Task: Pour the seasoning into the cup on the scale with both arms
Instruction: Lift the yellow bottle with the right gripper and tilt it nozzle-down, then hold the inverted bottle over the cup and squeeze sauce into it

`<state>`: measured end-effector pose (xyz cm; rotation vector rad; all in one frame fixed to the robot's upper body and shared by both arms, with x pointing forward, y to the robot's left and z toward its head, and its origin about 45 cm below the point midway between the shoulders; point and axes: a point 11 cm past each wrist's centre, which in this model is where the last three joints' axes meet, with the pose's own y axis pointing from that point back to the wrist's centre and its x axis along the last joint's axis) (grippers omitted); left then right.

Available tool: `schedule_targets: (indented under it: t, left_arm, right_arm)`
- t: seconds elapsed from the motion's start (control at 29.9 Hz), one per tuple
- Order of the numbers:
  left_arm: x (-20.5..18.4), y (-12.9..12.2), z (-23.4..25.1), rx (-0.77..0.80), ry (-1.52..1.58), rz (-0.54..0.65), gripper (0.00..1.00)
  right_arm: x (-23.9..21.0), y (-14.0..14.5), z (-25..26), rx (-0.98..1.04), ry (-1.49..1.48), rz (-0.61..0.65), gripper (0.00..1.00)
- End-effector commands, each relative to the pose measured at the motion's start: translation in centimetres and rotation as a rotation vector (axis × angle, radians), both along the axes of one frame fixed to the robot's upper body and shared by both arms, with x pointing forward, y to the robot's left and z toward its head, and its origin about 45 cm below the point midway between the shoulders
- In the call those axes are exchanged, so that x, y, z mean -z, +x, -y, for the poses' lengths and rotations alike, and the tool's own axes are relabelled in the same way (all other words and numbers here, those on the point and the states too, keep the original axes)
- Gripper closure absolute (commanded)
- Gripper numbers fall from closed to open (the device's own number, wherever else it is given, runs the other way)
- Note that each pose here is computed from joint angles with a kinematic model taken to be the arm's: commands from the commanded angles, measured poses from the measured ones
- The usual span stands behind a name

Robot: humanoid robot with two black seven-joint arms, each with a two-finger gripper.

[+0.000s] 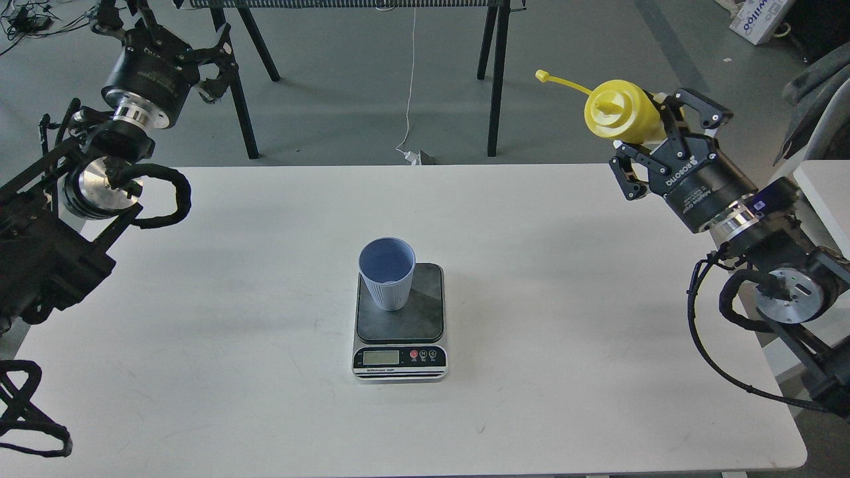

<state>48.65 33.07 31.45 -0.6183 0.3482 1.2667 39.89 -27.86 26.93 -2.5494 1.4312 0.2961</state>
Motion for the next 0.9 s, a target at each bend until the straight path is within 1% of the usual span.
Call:
schedule_targets:
  t: [0.0, 0.13, 0.2, 0.37, 0.53, 0.87]
  left_arm:
    - [0.8, 0.0, -1.4, -0.008, 0.057, -0.050, 0.00]
    - [3.0, 0.0, -3.1, -0.018, 0.097, -0.150, 0.00]
    - [3.1, 0.0, -3.8, -0.026, 0.090, -0.145, 0.00]
    - [3.1, 0.3, -2.1, 0.009, 0.063, -0.131, 0.00]
    - [3.0, 0.4, -2.0, 0.010, 0.059, -0.126, 0.00]
    - [2.6, 0.5, -1.9, 0.017, 0.059, -0.117, 0.00]
  right_arm:
    - [-0.4, 1.0, -2.9, -0.071, -0.251, 0.080, 0.70]
    - [-0.7, 1.5, -5.1, -0.153, -0.380, 0.120, 0.70]
    - [-0.9, 1.6, -6.1, -0.188, -0.418, 0.132, 0.71]
    - [-1.9, 2.7, -7.8, -0.263, -0.583, 0.201, 0.71]
    - [-2.6, 3.0, -10.6, -0.374, -0.755, 0.273, 0.72]
    - [-0.1, 2.4, -15.7, -0.535, -1.061, 0.438, 0.73]
